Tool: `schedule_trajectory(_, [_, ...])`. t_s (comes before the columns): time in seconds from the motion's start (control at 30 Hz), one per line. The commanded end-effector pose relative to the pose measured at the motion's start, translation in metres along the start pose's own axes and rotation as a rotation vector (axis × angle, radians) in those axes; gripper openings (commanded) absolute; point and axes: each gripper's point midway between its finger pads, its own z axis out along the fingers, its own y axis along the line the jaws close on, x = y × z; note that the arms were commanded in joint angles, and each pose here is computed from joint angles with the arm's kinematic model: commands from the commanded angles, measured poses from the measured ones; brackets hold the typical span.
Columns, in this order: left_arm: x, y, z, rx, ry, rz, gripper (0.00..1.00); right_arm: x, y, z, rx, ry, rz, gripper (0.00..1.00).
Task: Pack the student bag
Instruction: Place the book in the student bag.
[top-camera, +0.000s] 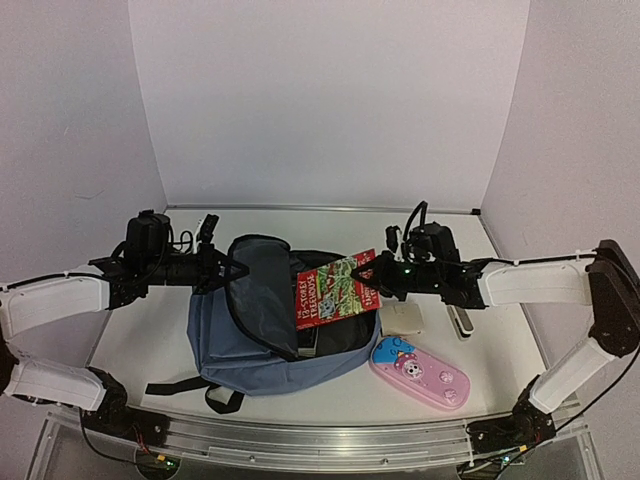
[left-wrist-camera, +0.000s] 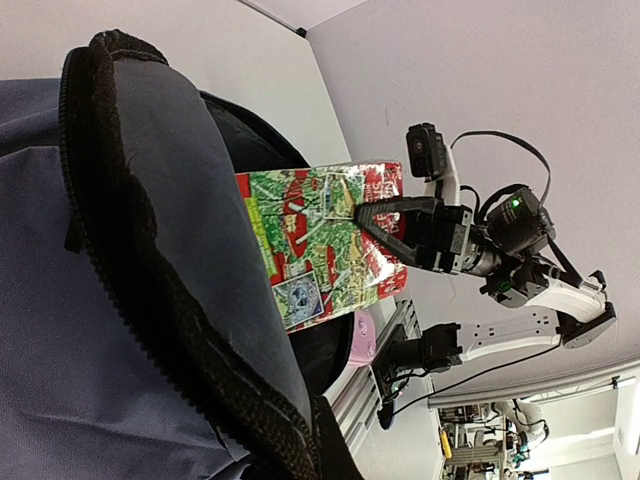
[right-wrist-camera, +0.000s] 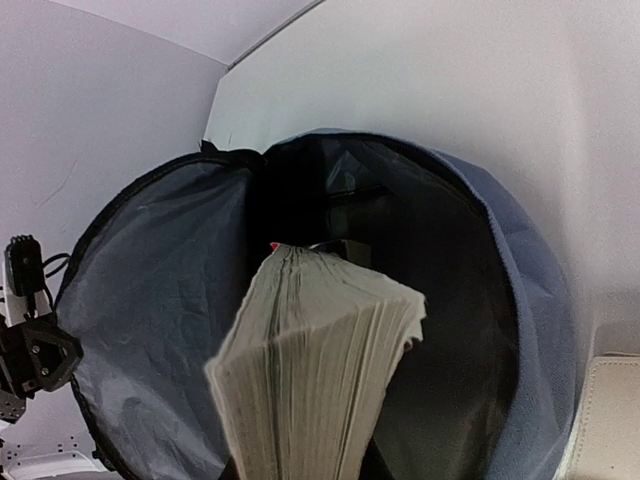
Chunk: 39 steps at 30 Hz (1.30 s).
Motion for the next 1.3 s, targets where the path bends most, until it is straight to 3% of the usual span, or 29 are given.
schedule_trajectory(0.0, [-0.014,-0.035,-0.010,0.085,-0.032,0.097,0.00,-0.017,0.048,0.009,-0.158,-0.058,-0.028,0.00])
schedule_trajectory(0.13, [-0.015,-0.035,-0.009,0.085,-0.031,0.102,0.00,0.000,0.052,0.027,-0.168,-0.007,-0.024,0.00])
schedule_trajectory(0.5, [-0.012,-0.025,-0.003,0.076,-0.019,0.076,0.00,0.050,0.034,0.092,0.017,0.070,-0.095,0.01])
schedule_trajectory(0.6, [-0.011,-0.024,-0.004,0.075,-0.023,0.072,0.00,0.058,0.028,0.100,0.043,0.090,-0.103,0.11])
schedule_trajectory(0.77, [-0.011,-0.026,-0.008,0.071,-0.034,0.077,0.00,0.048,0.016,0.084,0.145,0.051,-0.161,0.44])
schedule_trajectory(0.87, [-0.010,-0.027,-0.010,0.065,-0.037,0.083,0.00,0.041,0.015,0.069,0.176,0.027,-0.199,0.57])
schedule_trajectory(1.1, [-0.009,-0.025,-0.012,0.057,-0.042,0.085,0.00,0.055,0.001,0.067,0.200,0.079,-0.201,0.60])
schedule_trajectory(1.27, [-0.008,-0.026,-0.014,0.056,-0.044,0.086,0.00,0.062,-0.005,0.075,0.205,0.107,-0.200,0.55])
